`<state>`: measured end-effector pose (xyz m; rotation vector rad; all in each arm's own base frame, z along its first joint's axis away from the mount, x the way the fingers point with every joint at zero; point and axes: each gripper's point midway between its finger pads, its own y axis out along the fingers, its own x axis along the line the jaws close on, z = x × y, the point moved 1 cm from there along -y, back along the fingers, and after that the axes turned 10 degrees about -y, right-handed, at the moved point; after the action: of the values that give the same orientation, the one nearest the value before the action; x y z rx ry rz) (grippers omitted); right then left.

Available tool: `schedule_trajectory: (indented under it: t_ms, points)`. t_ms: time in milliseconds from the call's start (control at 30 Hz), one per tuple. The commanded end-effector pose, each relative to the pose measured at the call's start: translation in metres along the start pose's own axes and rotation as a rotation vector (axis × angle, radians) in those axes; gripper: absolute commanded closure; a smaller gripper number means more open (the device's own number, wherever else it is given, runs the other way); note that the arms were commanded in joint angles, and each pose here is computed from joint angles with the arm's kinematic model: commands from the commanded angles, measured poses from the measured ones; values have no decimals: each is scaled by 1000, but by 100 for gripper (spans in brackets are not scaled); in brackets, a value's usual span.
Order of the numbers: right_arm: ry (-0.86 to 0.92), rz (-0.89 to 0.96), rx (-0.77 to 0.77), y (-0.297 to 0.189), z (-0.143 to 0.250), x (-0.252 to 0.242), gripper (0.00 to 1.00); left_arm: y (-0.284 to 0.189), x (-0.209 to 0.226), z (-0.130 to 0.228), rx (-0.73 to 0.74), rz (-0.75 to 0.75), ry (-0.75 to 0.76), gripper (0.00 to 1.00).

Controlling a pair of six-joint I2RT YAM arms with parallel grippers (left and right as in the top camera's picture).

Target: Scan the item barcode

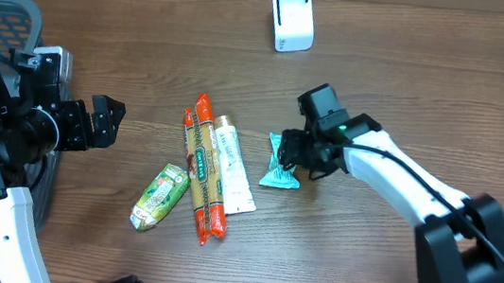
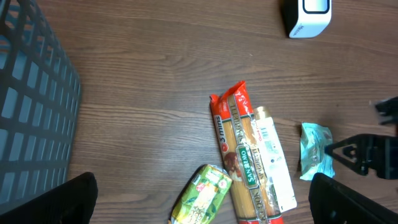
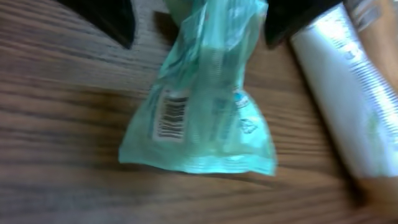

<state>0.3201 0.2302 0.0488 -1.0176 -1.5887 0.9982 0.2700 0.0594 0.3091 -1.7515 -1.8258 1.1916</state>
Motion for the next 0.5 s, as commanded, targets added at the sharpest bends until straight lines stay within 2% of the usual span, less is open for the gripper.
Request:
schedule_trajectory:
  t_ms: [0, 67, 233, 367, 467]
  points:
    - [38, 23, -13, 4, -6, -1, 46, 1, -1, 0, 1, 15, 17, 0]
    - [40, 28, -2, 7, -2, -3, 55, 1, -1, 0, 1, 15, 17, 0]
    - [36, 36, 21, 16, 11, -7, 58, 1, -1, 0, 1, 15, 17, 0]
    - [49, 67, 56, 26, 29, -17, 67, 1, -1, 0, 1, 15, 17, 0]
    - [-26, 69, 68, 24, 30, -17, 69, 1, -1, 0, 1, 15, 17, 1]
